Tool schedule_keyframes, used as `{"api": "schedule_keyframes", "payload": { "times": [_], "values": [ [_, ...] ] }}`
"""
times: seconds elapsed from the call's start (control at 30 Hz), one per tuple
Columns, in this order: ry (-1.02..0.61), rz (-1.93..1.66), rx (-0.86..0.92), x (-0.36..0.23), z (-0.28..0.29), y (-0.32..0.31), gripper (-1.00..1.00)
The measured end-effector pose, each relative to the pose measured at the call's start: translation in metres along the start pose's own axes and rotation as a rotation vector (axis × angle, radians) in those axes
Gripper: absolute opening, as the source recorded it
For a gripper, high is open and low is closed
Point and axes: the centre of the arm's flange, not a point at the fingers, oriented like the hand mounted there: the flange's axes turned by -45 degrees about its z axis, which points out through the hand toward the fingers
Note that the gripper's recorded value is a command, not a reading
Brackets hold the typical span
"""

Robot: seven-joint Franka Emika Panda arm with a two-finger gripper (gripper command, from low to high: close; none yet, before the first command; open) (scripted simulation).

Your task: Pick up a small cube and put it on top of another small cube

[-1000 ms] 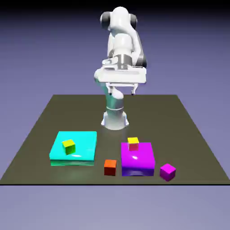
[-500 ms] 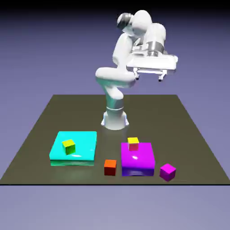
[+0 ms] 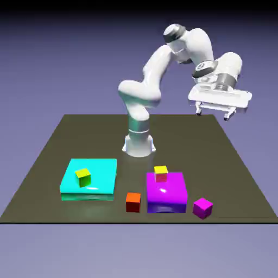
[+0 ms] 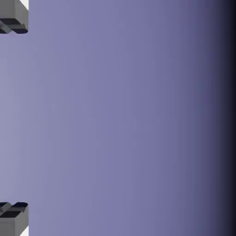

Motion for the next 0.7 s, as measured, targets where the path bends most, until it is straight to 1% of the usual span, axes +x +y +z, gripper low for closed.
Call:
{"api": "schedule_keyframes", "payload": {
  "times": [0.37,0.7],
  "values": [
    [0.024,0.082,-0.161,-0.136,0.062,-0.048,0.0],
    [0.016,0.165,-0.321,-0.284,0.129,-0.043,0.0]
  ]
}}
